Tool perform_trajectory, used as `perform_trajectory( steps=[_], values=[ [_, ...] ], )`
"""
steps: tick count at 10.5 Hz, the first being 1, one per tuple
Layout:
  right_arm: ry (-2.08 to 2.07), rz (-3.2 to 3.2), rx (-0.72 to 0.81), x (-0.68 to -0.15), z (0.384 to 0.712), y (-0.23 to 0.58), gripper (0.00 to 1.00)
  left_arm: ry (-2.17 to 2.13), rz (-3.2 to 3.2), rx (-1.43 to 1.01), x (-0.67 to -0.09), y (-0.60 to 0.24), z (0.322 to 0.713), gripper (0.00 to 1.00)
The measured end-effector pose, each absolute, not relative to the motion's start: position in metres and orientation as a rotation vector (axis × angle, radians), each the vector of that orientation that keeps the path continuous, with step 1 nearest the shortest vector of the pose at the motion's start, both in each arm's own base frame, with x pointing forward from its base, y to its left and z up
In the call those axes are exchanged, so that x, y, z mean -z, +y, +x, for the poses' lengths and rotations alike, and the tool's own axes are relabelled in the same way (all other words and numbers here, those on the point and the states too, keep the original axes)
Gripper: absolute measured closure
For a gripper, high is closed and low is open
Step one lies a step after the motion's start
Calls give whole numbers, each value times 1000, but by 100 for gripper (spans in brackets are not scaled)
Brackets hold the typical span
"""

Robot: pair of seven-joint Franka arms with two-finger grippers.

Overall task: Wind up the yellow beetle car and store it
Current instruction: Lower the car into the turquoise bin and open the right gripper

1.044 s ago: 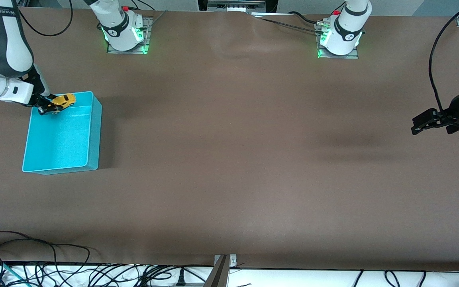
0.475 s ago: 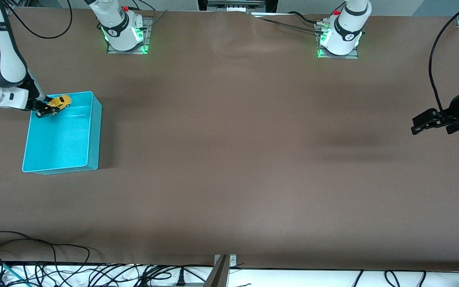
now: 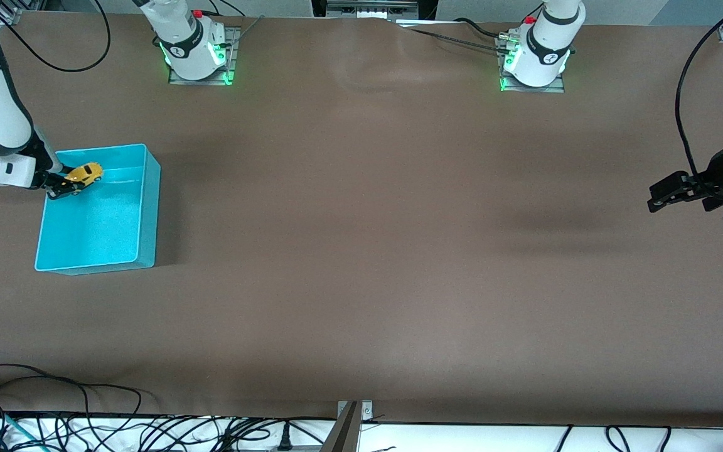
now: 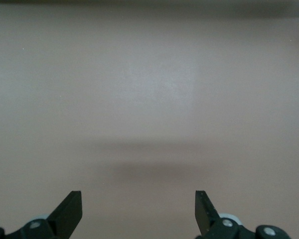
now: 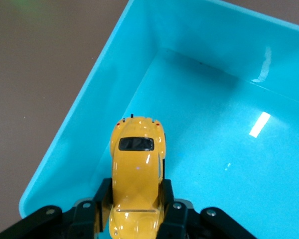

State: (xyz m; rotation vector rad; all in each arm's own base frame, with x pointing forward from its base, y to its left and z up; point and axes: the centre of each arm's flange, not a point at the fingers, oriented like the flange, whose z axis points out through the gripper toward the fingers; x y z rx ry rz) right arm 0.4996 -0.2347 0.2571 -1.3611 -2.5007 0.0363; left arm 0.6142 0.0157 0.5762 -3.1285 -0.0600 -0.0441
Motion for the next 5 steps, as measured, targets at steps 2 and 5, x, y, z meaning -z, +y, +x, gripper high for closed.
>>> perform_trajectory(
  steps=[2,5],
  values=[
    [-2533,-1356,-36,-240,504,-237,56,-60,-3129,44,-576,16,614,0],
    [-2511,-1375,-36,-217,497,-251,56,-60,-3129,43,-576,16,614,0]
  ],
)
